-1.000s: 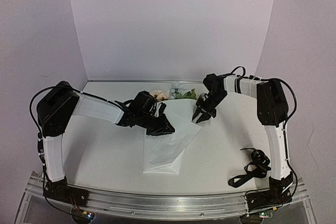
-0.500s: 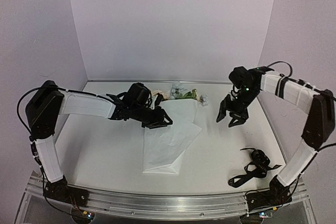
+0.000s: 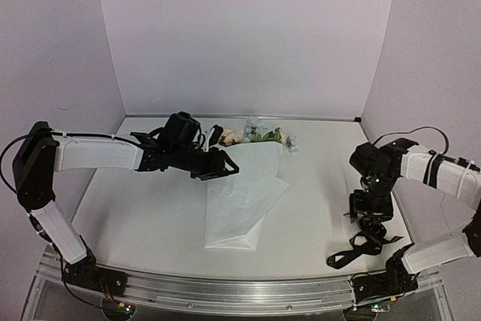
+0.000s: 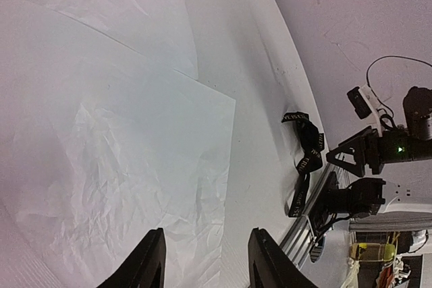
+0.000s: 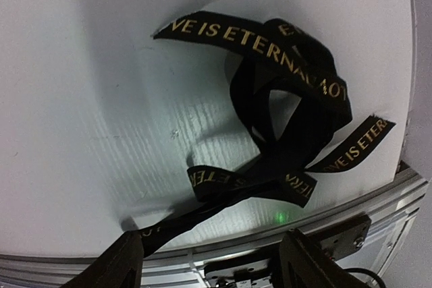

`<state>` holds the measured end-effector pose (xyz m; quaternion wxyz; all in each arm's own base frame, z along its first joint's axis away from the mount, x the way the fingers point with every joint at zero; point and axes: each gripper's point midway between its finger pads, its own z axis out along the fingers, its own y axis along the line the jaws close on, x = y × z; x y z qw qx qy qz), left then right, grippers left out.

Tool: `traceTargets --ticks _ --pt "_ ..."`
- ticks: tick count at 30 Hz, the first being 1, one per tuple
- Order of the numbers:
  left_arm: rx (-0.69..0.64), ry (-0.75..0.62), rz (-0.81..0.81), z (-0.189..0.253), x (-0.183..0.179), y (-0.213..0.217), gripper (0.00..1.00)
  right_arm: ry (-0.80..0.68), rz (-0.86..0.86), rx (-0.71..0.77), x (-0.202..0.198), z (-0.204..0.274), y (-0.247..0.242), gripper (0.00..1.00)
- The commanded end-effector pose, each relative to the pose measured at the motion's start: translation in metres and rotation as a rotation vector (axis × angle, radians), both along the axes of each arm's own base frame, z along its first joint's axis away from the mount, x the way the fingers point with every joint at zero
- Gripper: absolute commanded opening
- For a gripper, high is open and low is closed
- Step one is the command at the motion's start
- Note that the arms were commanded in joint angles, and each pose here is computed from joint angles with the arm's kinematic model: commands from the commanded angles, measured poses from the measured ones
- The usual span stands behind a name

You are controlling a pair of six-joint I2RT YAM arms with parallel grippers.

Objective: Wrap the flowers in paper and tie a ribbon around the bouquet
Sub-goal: Pick up the ribbon from the corner of the board, then pass from the right arm to the left

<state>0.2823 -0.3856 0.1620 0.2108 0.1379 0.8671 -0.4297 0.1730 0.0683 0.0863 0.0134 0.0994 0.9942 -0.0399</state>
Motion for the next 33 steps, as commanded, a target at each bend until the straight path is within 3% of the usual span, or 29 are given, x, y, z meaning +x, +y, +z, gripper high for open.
traceTargets --ticks 1,12,18,21,25,26,29,33 --pt "-0.010 -0.043 0.000 0.015 -0.003 0.007 0.44 -0.034 -0.003 -0.080 0.023 0.002 -0.015 0.69" --pt "0.002 -0.035 0.010 0.010 -0.008 0.014 0.44 0.013 -0.299 0.057 0.004 -0.046 0.002 0.57" --pt "0.003 -0.039 0.010 0.012 -0.006 0.013 0.44 -0.015 -0.370 0.017 -0.005 -0.069 -0.009 0.50" --pt "0.003 -0.034 0.010 0.010 -0.006 0.012 0.44 -0.011 -0.351 0.013 -0.001 -0.071 -0.008 0.41" --pt "0.004 -0.043 0.012 0.012 -0.006 0.014 0.44 -0.012 -0.324 0.050 0.007 -0.067 0.001 0.06" --pt "0.003 -0.050 0.011 0.014 -0.006 0.014 0.44 -0.024 -0.313 0.067 0.011 -0.062 0.005 0.01" --pt "-0.021 -0.082 -0.006 0.022 -0.008 0.014 0.44 -0.075 -0.229 0.161 0.028 -0.031 0.026 0.00" --pt "-0.060 -0.154 -0.052 0.041 -0.012 0.012 0.46 -0.120 0.010 0.357 0.042 0.030 0.080 0.00"
